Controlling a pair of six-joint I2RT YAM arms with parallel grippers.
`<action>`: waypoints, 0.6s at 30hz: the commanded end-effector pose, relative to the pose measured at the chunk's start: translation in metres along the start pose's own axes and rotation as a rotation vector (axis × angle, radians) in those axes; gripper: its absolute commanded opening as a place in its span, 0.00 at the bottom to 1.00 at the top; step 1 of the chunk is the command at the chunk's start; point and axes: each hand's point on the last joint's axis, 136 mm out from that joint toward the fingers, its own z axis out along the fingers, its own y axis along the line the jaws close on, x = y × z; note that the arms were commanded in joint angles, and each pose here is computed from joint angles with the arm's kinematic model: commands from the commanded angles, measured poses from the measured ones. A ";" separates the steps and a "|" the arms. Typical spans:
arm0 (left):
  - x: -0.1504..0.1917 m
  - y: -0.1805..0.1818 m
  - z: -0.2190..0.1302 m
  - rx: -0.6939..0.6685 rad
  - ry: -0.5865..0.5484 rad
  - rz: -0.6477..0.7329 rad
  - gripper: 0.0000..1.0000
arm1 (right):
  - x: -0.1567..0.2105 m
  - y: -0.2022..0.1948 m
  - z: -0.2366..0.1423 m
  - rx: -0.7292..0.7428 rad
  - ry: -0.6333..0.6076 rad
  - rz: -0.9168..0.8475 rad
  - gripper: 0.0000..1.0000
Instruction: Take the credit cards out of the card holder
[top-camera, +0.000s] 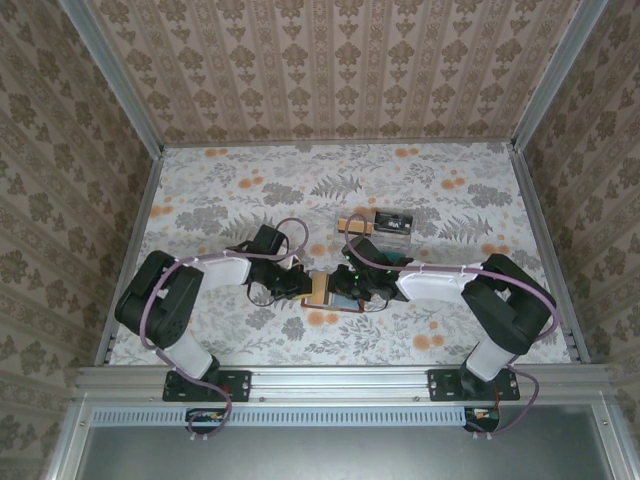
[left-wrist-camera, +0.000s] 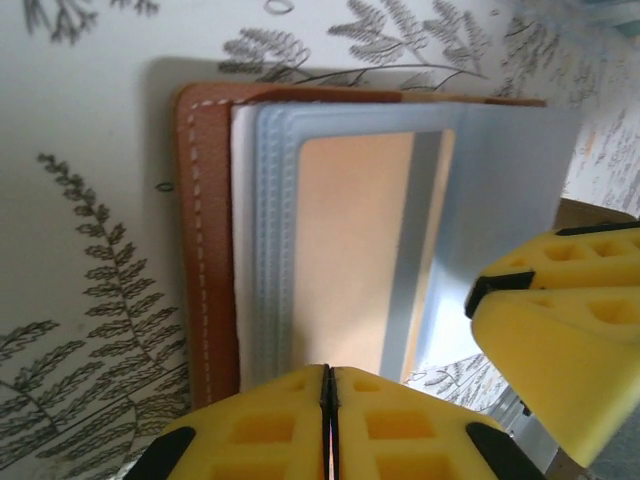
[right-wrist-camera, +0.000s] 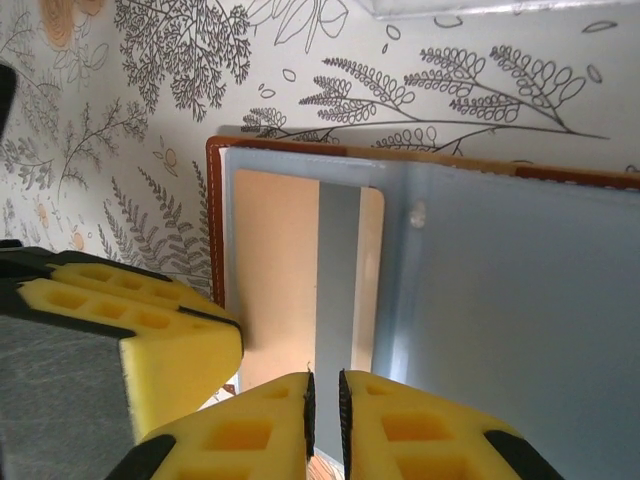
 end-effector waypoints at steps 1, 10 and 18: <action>0.003 0.009 0.006 -0.019 0.010 -0.021 0.11 | 0.005 -0.009 0.005 0.004 0.027 0.046 0.17; 0.007 0.013 0.009 -0.029 0.022 -0.032 0.11 | 0.008 -0.023 0.009 0.042 0.036 0.070 0.17; 0.007 0.011 0.009 -0.027 0.025 -0.027 0.11 | 0.007 -0.012 0.019 -0.017 0.064 0.067 0.16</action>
